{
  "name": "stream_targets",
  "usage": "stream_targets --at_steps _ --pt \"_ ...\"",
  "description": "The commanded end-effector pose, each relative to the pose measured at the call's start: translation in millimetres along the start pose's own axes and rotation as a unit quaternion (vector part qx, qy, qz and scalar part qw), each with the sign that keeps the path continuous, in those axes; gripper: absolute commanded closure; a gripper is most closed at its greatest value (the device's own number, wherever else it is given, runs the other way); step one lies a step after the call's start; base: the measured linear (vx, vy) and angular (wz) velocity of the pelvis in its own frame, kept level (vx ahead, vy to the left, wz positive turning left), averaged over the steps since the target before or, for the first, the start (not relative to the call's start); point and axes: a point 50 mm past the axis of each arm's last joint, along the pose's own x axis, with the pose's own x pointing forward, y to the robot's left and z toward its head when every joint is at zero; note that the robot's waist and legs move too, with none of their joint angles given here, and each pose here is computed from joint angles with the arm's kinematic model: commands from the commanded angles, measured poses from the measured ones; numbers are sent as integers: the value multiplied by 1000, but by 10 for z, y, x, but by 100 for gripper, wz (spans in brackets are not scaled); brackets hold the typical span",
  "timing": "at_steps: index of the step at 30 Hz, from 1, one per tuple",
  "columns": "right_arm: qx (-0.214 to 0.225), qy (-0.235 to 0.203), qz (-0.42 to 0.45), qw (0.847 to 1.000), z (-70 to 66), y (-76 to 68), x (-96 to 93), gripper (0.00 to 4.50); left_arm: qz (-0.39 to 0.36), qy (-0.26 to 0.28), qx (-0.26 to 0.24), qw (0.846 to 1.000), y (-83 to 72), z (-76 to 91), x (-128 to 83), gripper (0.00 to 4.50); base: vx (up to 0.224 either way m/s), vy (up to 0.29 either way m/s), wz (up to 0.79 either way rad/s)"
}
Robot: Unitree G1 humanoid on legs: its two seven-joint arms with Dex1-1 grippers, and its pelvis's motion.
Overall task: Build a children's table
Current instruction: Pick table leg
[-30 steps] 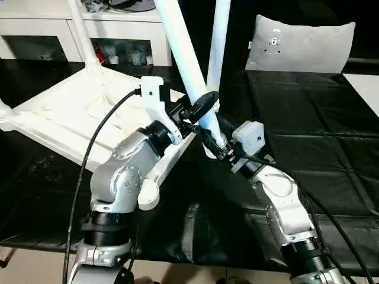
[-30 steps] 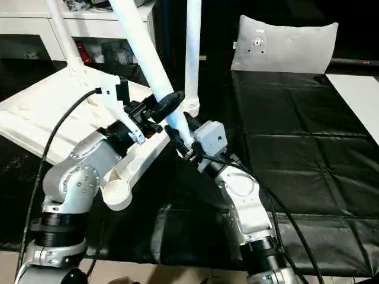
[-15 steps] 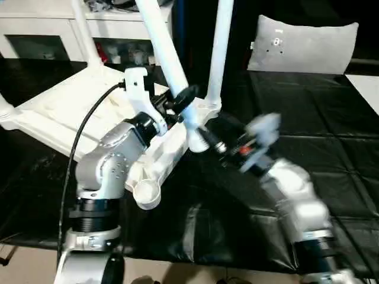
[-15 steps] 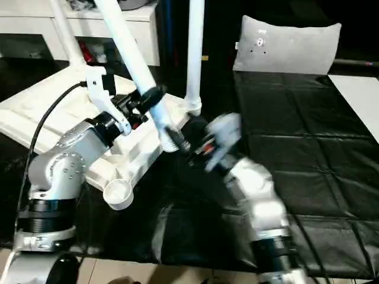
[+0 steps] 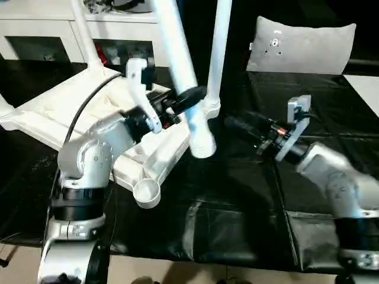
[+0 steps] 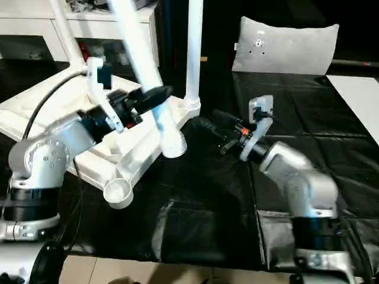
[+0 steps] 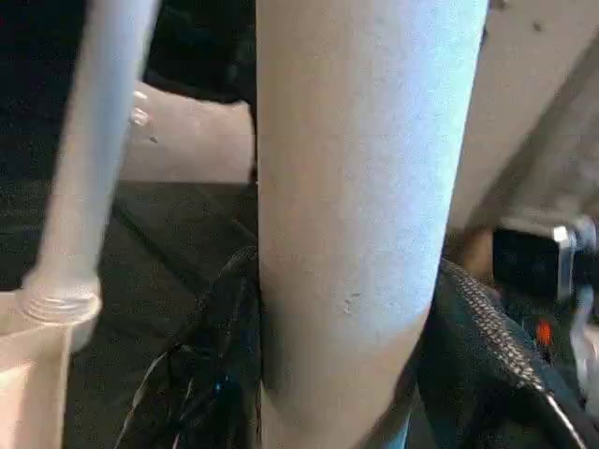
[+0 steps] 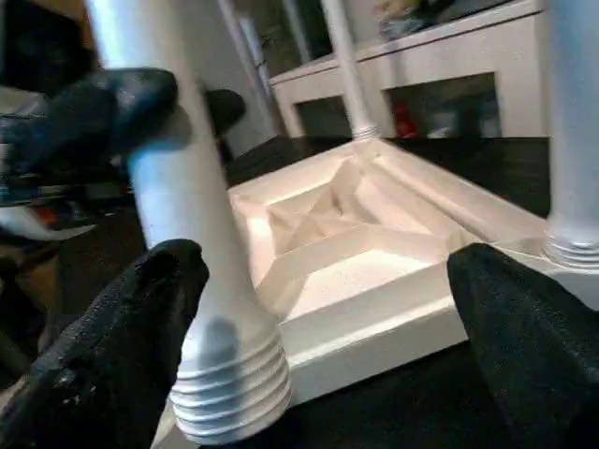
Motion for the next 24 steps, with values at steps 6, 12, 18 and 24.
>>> stream_targets --at_steps 6,12,18,24 --pt "-8 18 62 998 102 145 55 0 -82 14 29 996 -176 110 42 260 0 0 0" --pt "-33 33 73 996 73 275 149 0 -60 24 50 997 -174 97 73 260 0 0 0" --pt "-103 77 -9 992 -219 363 452 0 46 6 80 996 -168 15 242 260 0 0 0" --pt "-79 38 -139 986 -311 273 690 31 106 -8 104 989 -293 -62 408 260 0 0 0"
